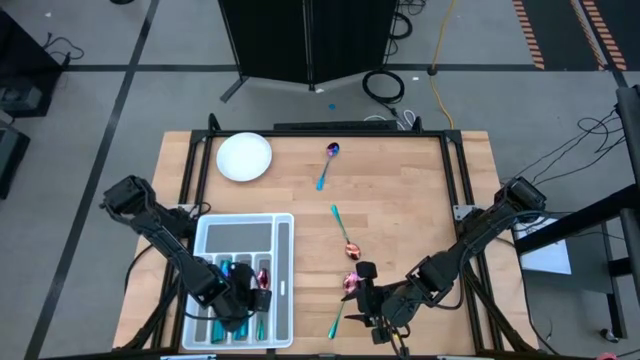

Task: Sort silverware
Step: Put the iridescent blue spoon in the silverware tray

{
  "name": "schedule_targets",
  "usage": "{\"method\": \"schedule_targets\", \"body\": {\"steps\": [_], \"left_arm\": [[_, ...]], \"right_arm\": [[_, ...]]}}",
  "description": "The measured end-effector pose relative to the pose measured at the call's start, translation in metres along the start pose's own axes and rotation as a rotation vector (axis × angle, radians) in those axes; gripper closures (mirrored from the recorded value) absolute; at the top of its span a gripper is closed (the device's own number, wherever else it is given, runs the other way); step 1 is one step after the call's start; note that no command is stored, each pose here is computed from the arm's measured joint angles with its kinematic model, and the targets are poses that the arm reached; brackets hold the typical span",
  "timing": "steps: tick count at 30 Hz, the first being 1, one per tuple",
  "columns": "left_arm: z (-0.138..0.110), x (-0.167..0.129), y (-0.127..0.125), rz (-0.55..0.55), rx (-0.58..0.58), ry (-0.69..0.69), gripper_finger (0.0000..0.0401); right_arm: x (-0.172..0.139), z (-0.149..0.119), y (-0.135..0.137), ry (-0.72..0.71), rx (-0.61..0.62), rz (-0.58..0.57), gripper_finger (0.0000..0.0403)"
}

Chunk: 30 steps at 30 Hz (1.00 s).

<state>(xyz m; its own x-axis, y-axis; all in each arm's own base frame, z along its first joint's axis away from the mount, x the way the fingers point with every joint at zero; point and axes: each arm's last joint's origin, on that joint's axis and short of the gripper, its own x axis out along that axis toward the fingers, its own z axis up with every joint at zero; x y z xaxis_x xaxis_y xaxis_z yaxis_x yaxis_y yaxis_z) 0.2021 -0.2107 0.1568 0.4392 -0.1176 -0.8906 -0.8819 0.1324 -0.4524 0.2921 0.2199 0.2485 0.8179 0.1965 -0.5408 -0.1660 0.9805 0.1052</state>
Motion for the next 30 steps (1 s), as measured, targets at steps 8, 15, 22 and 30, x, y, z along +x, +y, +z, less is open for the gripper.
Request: {"method": "schedule_targets", "body": {"steps": [8,15,22,30], "left_arm": [[0.006,-0.021,-0.019,-0.083,0.139,0.038,0.0307],[0.014,-0.041,-0.044,-0.23,0.341,-0.126,0.0307],[0.025,-0.044,-0.063,-0.298,0.751,-0.366,0.0307],[0.043,-0.044,-0.077,-0.283,0.881,-0.63,0.0307]], "right_arm": [[0.0,0.0,0.0,0.0,-0.019,0.0,0.0232],[0.003,0.003,-0.009,-0.008,-0.015,-0.032,0.0232],[0.007,0.007,-0.023,-0.044,0.066,-0.158,0.0232],[0.012,0.011,-0.047,-0.05,0.15,-0.283,0.0232]]}}
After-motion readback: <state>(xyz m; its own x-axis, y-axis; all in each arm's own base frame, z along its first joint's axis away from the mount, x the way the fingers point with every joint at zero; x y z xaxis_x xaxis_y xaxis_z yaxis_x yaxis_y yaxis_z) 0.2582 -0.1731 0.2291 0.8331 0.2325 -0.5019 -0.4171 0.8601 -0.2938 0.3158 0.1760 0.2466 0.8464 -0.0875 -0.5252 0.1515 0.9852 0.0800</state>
